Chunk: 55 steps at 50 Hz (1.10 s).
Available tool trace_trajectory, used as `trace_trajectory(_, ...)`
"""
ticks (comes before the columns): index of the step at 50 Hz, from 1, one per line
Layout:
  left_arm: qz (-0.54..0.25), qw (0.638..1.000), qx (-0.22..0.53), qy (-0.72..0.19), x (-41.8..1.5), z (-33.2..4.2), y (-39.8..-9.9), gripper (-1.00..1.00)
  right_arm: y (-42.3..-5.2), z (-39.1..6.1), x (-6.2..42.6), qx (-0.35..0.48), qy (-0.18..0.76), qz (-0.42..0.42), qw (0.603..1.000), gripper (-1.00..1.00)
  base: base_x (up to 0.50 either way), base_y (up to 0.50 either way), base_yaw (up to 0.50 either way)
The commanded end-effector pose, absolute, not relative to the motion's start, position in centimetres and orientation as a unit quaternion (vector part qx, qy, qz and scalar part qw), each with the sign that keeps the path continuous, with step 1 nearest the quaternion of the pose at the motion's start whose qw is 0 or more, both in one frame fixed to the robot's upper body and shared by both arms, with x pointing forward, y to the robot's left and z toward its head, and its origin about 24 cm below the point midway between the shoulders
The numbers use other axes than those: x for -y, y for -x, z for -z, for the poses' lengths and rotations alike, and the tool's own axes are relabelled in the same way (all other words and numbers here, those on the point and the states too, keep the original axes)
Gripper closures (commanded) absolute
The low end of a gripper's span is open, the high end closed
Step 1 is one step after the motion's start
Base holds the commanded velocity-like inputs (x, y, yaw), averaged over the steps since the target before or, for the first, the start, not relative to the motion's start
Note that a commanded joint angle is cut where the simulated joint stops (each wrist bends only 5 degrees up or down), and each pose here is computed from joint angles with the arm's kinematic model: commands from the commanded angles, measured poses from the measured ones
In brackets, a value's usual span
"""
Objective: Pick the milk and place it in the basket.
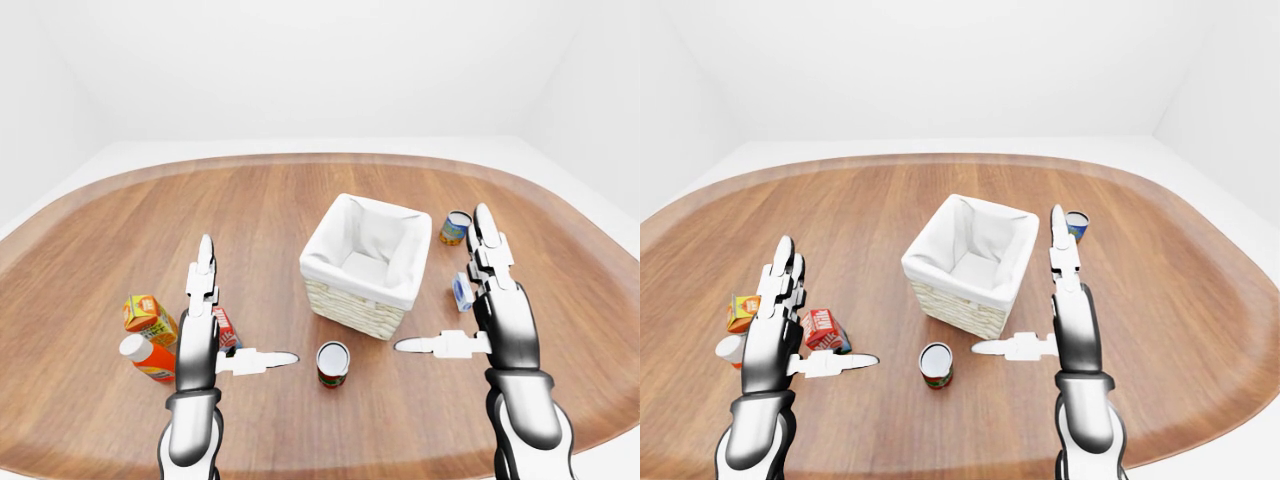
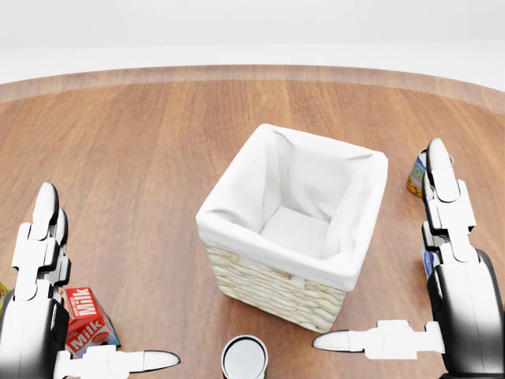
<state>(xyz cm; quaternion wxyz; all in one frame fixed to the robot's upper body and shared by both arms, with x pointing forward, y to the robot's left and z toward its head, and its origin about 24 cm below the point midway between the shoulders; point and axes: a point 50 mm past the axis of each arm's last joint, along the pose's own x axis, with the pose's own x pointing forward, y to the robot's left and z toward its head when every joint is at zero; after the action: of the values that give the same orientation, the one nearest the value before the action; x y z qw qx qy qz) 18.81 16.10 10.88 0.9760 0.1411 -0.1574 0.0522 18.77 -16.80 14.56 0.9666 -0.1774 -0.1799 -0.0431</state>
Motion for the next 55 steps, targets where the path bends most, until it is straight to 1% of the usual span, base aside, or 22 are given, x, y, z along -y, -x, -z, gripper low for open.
trace_trajectory(1, -0.053, 0.976, 0.157, -0.141, -16.1, -10.9, -18.9, -1.0, -18.7, -14.5, 16.7, 0.18, 0.179, 0.043, 0.966, -1.0, 0.26, 0.0, 0.0)
trace_trajectory(17, -0.057, 0.975, 0.155, -0.147, -16.3, -10.7, -19.3, -1.0, -18.7, -14.5, 16.8, 0.183, 0.178, 0.042, 0.966, -1.0, 0.01, 0.0, 0.0)
trace_trajectory(19, -0.035, 0.978, 0.153, -0.138, -16.1, -10.6, -19.4, -1.0, -18.7, -14.5, 16.8, 0.184, 0.177, 0.042, 0.966, -1.0, 0.0, 0.0, 0.0)
trace_trajectory(23, -0.063, 0.973, 0.146, -0.166, -16.6, -10.2, -20.1, -1.0, -18.7, -14.5, 16.8, 0.184, 0.176, 0.041, 0.966, -1.0, 0.0, 0.0, 0.0)
trace_trajectory(28, -0.062, 0.973, 0.156, -0.161, -17.4, -10.8, -19.9, -1.0, -18.6, -14.5, 16.7, 0.183, 0.176, 0.039, 0.966, -1.0, 0.0, 0.0, 0.0)
trace_trajectory(31, -0.079, 0.97, 0.158, -0.166, -18.1, -11.0, -20.1, -1.0, -18.7, -14.5, 16.6, 0.184, 0.177, 0.039, 0.966, -1.0, 0.0, 0.0, 0.0)
trace_trajectory(33, -0.079, 0.971, 0.164, -0.154, -18.6, -11.3, -20.2, -1.0, -18.6, -14.5, 16.6, 0.184, 0.177, 0.037, 0.966, -1.0, 0.0, 0.0, 0.0)
trace_trajectory(35, -0.097, 0.97, 0.159, -0.158, -19.3, -11.1, -20.6, -1.0, -18.6, -14.5, 16.5, 0.184, 0.177, 0.036, 0.966, -1.0, 0.0, 0.0, 0.0)
trace_trajectory(46, -0.105, 0.967, 0.171, -0.157, -19.9, -11.8, -20.5, -1.0, -18.7, -14.5, 16.5, 0.183, 0.176, 0.036, 0.967, -1.0, 0.0, 0.0, 0.0)
trace_trajectory(55, -0.114, 0.967, 0.166, -0.156, -20.4, -11.5, -21.1, -1.0, -18.6, -14.5, 16.5, 0.184, 0.176, 0.034, 0.966, -1.0, 0.0, 0.0, 0.0)
